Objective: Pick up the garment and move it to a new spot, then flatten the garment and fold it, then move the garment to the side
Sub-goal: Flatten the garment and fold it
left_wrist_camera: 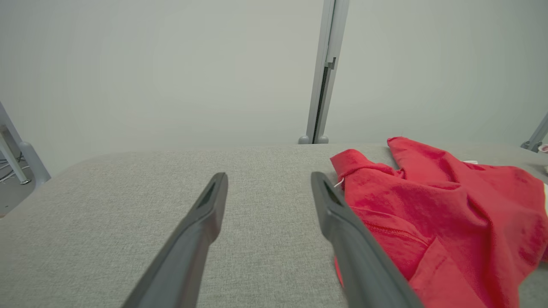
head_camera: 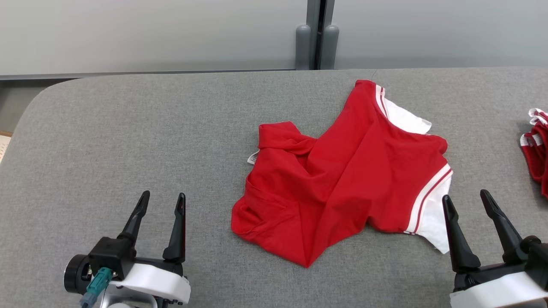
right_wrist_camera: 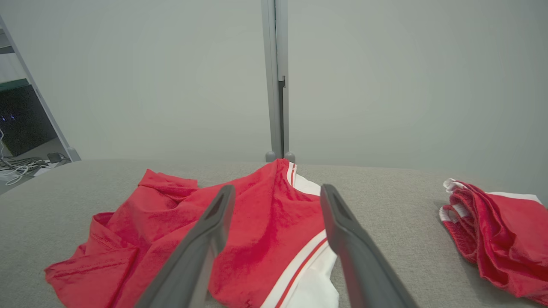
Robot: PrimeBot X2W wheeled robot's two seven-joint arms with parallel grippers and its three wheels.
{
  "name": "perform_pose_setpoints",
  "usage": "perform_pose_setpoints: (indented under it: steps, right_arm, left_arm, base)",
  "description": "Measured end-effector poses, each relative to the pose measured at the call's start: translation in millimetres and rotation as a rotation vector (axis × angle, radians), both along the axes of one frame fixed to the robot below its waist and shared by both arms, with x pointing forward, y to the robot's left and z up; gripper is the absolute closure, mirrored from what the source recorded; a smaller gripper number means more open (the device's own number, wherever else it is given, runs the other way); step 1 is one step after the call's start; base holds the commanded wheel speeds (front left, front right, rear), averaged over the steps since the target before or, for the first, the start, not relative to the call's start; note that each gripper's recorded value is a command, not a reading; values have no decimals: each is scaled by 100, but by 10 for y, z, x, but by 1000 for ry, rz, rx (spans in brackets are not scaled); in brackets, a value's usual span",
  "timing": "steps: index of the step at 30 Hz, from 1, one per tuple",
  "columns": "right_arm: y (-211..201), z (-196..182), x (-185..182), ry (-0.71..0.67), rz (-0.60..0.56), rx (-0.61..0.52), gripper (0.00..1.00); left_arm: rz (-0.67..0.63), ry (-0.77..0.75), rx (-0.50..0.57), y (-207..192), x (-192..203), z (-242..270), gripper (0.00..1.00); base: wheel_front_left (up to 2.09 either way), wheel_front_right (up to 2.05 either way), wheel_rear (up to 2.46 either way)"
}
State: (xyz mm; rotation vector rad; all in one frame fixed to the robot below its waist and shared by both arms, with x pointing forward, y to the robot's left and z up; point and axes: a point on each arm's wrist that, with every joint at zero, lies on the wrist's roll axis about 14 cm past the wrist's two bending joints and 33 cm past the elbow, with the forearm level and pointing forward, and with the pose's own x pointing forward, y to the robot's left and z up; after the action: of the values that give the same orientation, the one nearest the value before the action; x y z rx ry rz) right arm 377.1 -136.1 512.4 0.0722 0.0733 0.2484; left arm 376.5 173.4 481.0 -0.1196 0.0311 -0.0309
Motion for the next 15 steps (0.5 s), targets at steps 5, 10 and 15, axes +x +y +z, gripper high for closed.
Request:
perform_pose_setpoints:
  steps: [5,10,15]
  right_arm:
    - [4,-11,-19,5,-1,9,0]
    - [3,-13,-18,6,-3,12,0]
    - [16,-53,2,19,-3,21,0]
  left_arm:
    - [-15,8,-3,-49,-25,-2,0]
    - [-27,7,-2,-78,-33,10,0]
    - [-139,26,-13,-372,9,8,0]
  base:
    - [0,0,0]
    - [0,0,0]
    - [0,0,0]
